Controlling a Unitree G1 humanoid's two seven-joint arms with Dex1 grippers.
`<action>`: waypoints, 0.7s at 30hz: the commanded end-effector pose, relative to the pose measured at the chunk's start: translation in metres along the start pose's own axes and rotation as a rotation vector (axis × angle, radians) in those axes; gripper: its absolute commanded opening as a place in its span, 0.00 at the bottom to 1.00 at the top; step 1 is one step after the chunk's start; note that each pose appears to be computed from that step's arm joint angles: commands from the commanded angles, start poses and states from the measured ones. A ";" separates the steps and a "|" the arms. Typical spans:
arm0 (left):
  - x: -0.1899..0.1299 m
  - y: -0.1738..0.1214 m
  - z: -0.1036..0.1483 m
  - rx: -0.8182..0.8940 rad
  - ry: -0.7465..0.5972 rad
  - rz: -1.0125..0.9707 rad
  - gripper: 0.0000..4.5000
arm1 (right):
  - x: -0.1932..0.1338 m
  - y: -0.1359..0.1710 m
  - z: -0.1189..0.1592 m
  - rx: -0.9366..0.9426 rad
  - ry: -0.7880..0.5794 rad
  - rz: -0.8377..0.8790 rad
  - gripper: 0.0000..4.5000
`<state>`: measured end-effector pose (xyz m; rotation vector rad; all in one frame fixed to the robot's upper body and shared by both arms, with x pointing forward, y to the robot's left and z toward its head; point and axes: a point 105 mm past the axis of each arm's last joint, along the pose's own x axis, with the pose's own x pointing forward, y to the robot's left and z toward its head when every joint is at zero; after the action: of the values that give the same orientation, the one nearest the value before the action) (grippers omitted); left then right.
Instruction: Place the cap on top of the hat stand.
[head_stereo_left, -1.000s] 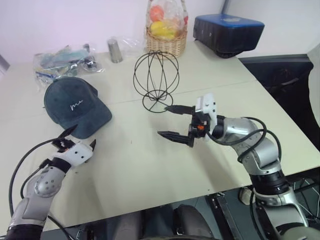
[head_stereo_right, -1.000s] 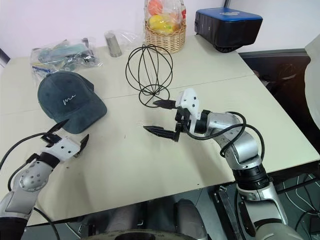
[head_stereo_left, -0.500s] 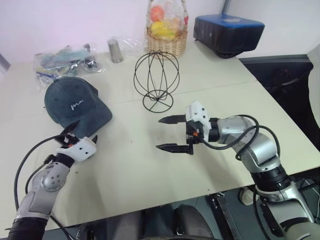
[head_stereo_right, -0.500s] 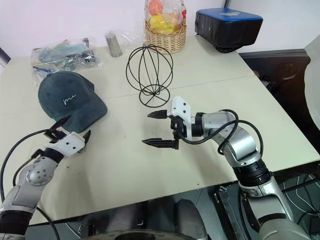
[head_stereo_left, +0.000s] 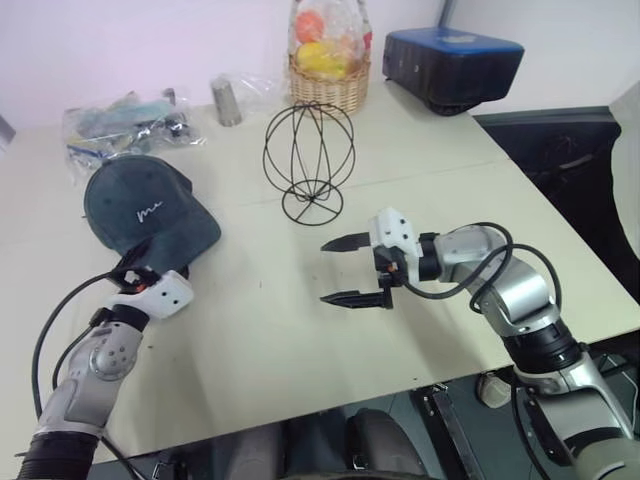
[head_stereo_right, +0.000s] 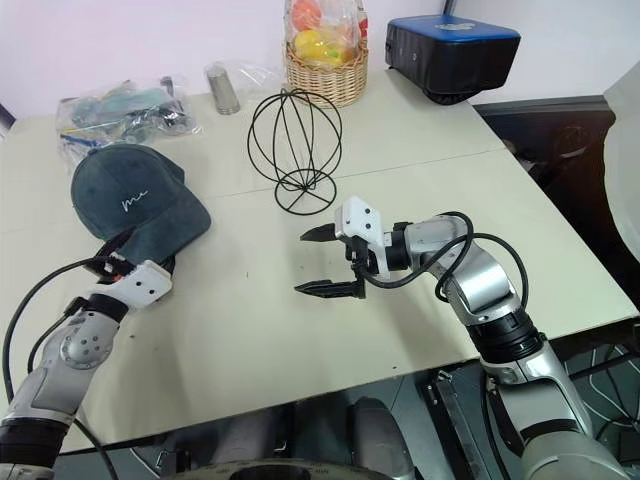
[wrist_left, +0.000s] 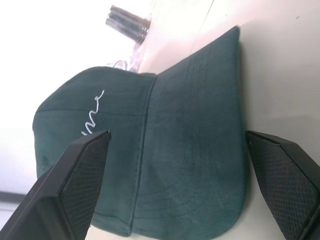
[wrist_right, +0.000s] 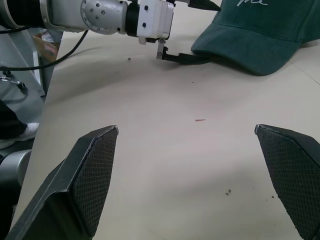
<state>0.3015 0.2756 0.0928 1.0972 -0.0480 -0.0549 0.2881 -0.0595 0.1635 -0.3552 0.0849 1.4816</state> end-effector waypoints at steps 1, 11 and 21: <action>-0.008 0.003 -0.019 0.021 0.084 0.011 1.00 | -0.001 -0.002 0.011 -0.049 -0.026 -0.003 1.00; -0.012 0.007 -0.026 0.036 0.117 0.031 1.00 | 0.000 -0.005 0.013 -0.055 -0.043 -0.024 1.00; -0.014 0.007 -0.027 0.032 0.120 0.046 0.36 | -0.001 -0.007 0.013 -0.058 -0.049 -0.040 1.00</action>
<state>0.2927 0.2964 0.0866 1.1138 0.0192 0.0274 0.2908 -0.0561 0.1647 -0.3520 0.0547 1.4661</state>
